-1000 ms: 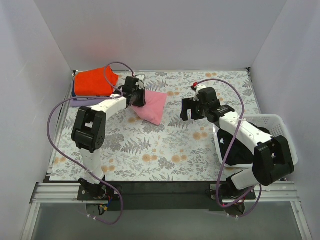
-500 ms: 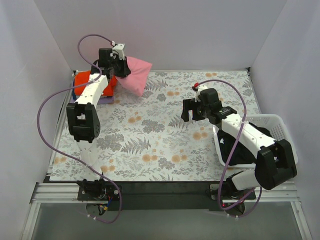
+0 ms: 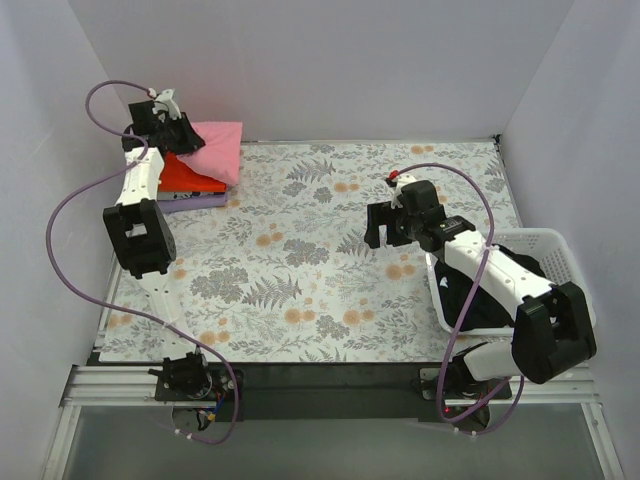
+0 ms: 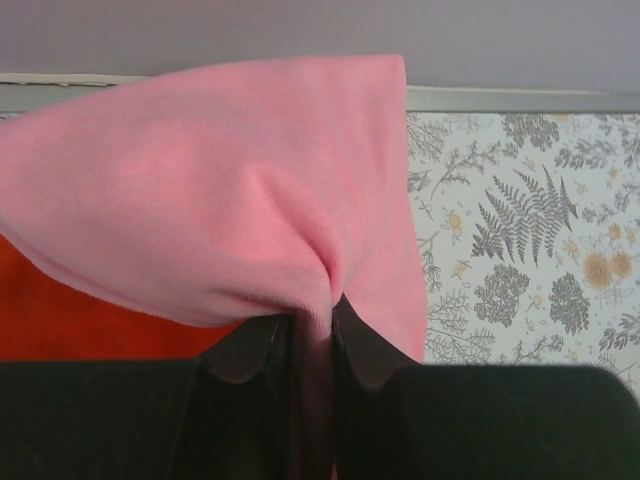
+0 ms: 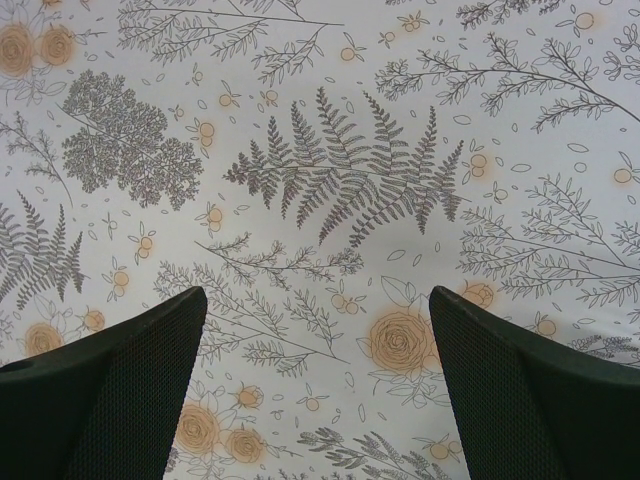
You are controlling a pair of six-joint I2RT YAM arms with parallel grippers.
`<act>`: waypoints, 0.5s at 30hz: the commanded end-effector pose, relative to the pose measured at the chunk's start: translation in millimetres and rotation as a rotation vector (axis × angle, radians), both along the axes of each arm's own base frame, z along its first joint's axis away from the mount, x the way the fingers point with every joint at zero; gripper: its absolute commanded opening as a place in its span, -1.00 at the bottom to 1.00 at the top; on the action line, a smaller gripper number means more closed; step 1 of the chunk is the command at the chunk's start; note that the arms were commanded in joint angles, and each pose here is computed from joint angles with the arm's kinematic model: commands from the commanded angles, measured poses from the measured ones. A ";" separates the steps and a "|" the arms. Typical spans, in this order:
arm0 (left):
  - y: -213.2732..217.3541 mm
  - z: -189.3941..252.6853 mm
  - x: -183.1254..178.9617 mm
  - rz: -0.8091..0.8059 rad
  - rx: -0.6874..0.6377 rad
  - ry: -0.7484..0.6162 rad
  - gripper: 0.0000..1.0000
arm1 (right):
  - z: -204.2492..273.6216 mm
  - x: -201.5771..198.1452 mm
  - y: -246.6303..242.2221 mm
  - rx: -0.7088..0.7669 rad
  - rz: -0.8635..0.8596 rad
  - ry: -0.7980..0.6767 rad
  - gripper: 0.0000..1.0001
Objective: Fold and stack the t-shirts
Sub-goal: Neatly place the folded tshirt to the corner
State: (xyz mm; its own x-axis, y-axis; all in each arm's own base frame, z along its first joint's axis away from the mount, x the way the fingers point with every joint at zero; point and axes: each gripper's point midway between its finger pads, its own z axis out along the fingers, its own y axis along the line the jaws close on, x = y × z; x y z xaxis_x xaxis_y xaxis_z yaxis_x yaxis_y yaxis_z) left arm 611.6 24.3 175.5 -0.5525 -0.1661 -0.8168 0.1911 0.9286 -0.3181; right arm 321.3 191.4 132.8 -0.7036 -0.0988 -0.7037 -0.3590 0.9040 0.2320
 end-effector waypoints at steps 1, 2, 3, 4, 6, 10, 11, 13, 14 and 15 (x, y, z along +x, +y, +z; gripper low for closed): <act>4.6 61.0 3.5 -0.010 -0.055 -0.126 -1.00 | 8.8 -4.9 0.3 0.014 0.015 -0.021 0.97; 12.5 57.1 3.5 0.012 -0.071 -0.112 -1.00 | 6.7 -6.1 -0.3 0.010 0.016 -0.016 0.97; 16.5 56.0 3.7 0.022 -0.075 -0.110 -1.00 | 6.0 -7.2 0.1 0.011 0.017 -0.014 0.97; 19.9 53.2 3.8 0.029 -0.080 -0.106 -1.00 | 6.4 -7.6 -0.2 0.011 0.018 -0.016 0.97; 29.5 47.5 4.3 0.057 -0.082 -0.094 -1.00 | 4.7 -9.2 -0.9 0.010 0.017 -0.011 0.97; 46.7 34.2 4.1 0.102 -0.074 -0.075 -1.00 | 3.0 -11.6 -2.4 0.006 0.016 -0.006 0.97; 50.1 28.5 2.6 0.113 -0.075 -0.064 -1.00 | 3.0 -11.6 -2.4 0.006 0.016 -0.006 0.97; 58.7 23.7 3.3 0.153 -0.057 -0.058 -1.00 | 2.8 -12.8 -3.1 0.005 0.017 -0.005 0.97; 64.9 19.8 2.5 0.176 -0.053 -0.051 -1.00 | 3.7 -12.9 -3.1 0.006 0.016 -0.006 0.97; 68.2 18.8 2.0 0.188 -0.050 -0.050 -1.00 | 3.7 -12.7 -3.4 0.004 0.016 -0.007 0.97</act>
State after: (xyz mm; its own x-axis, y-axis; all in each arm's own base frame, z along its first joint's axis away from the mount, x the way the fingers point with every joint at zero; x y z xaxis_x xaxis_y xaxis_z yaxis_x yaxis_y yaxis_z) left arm 611.9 71.8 179.5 -0.5217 -0.2899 -0.8024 0.0788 0.9201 -0.3837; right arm 309.6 186.1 124.9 -0.7234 -0.1088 -0.6818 -0.3543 0.9061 0.2313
